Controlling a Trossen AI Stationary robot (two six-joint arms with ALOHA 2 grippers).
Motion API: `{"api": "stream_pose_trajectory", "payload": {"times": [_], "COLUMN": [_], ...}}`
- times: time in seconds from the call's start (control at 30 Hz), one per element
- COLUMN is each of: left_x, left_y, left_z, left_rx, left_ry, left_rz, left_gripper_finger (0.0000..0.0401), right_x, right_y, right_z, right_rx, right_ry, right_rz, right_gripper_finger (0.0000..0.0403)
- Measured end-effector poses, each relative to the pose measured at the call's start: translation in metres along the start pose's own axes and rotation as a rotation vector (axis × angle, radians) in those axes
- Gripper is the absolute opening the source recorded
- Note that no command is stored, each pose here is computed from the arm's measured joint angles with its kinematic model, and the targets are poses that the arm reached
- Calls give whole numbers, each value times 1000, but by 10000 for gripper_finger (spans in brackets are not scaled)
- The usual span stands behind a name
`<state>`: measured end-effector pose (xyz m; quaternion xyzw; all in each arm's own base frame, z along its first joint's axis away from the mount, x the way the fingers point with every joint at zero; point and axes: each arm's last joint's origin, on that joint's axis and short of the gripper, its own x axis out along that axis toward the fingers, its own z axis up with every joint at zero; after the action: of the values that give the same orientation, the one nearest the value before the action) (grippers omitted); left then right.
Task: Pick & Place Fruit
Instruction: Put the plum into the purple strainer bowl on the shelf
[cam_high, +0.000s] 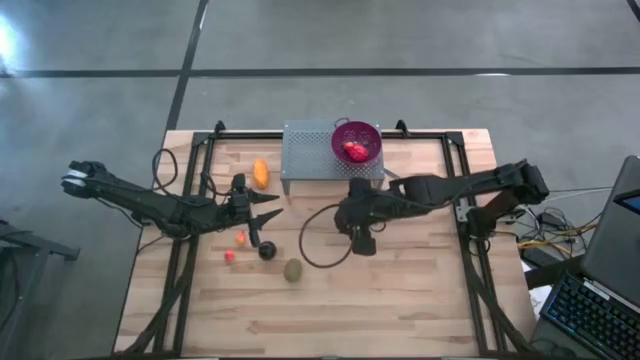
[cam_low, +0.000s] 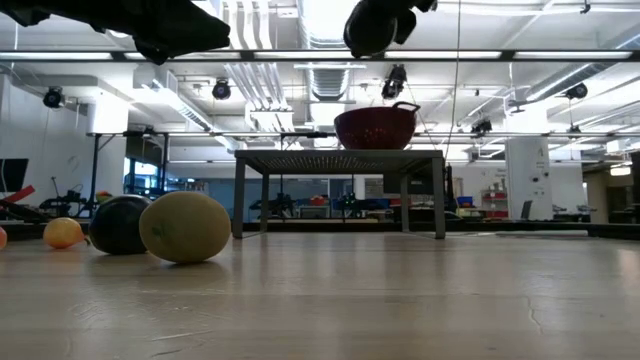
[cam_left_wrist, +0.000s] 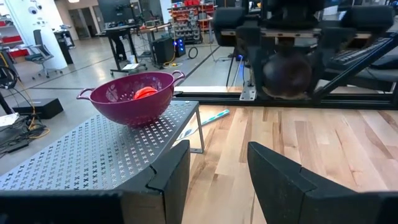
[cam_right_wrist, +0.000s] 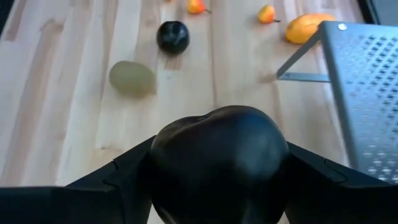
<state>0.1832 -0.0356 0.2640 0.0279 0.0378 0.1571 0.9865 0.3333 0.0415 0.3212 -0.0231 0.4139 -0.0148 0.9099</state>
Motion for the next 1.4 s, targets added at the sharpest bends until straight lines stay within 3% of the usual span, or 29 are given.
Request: {"api": "stream_pose_trajectory", "payload": {"times": [0.27, 0.6, 0.83, 1.13, 1.4], "left_x": [0, 0, 0, 0, 0], "left_y": [0, 0, 0, 0, 0], "left_z": [0, 0, 0, 0, 0], "left_rx": [1, 1, -1, 0, 0], "left_ry": [2, 1, -1, 0, 0], "left_rz": [0, 0, 0, 0, 0], "left_gripper_finger": [168, 168, 168, 168, 168], "right_x": [-4, -3, -4, -8, -13], "right_y": [-27, -70, -101, -138, -166], "right_z": [9, 8, 4, 1, -3], "right_rx": [5, 86, 163, 282, 383], "right_ry": [-33, -22, -16, -46, -93], "right_rz": [-56, -193, -255, -353, -414], "right_gripper_finger": [248, 268, 248, 269, 250]}}
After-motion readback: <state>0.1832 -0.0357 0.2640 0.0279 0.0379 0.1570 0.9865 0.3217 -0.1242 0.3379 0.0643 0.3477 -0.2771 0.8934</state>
